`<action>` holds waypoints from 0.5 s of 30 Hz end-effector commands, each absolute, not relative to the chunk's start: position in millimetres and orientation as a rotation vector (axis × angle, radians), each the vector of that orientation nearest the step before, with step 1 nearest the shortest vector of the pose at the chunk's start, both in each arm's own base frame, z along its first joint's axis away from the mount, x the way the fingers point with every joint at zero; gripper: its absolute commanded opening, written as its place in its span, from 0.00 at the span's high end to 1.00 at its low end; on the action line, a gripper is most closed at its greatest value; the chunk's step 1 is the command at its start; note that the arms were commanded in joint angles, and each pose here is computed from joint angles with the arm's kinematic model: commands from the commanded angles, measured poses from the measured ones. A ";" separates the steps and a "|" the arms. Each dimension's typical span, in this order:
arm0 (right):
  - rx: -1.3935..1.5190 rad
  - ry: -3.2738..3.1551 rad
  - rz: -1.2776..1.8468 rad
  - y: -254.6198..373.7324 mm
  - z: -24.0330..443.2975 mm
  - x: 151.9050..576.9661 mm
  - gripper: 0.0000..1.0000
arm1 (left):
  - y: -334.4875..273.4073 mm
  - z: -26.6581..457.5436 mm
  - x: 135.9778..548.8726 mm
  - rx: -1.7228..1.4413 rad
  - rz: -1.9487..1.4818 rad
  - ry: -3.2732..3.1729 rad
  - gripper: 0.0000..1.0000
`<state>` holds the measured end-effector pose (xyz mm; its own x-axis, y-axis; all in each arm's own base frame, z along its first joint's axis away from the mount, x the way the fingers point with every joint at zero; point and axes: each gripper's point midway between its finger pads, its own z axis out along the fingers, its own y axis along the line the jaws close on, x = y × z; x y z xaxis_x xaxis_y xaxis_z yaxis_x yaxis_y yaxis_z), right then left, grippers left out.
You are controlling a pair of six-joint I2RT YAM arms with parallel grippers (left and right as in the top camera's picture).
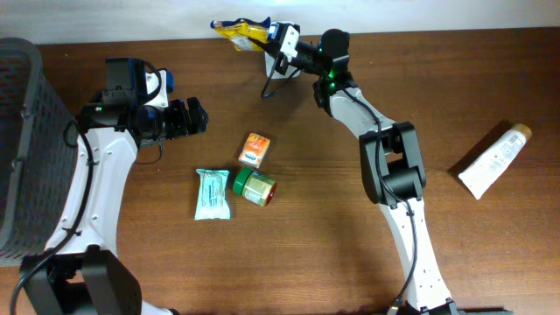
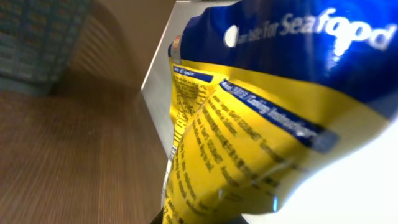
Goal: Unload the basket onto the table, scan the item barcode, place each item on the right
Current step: 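Raise the yellow bag with the right gripper to the barcode scanner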
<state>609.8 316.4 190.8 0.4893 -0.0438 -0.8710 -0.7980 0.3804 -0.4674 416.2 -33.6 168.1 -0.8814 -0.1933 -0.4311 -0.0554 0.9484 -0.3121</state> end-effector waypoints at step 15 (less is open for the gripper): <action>-1.059 0.867 0.859 301.0 315.9 564.2 0.96 | -32.3 176.7 415.7 -0.158 -0.389 2.608 0.01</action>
<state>603.8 299.6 208.6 0.2956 0.0963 -0.9505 -0.9066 0.3420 -0.2473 416.2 -33.6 168.1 -0.8814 -0.1933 -0.4311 -0.0554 0.9484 -0.3121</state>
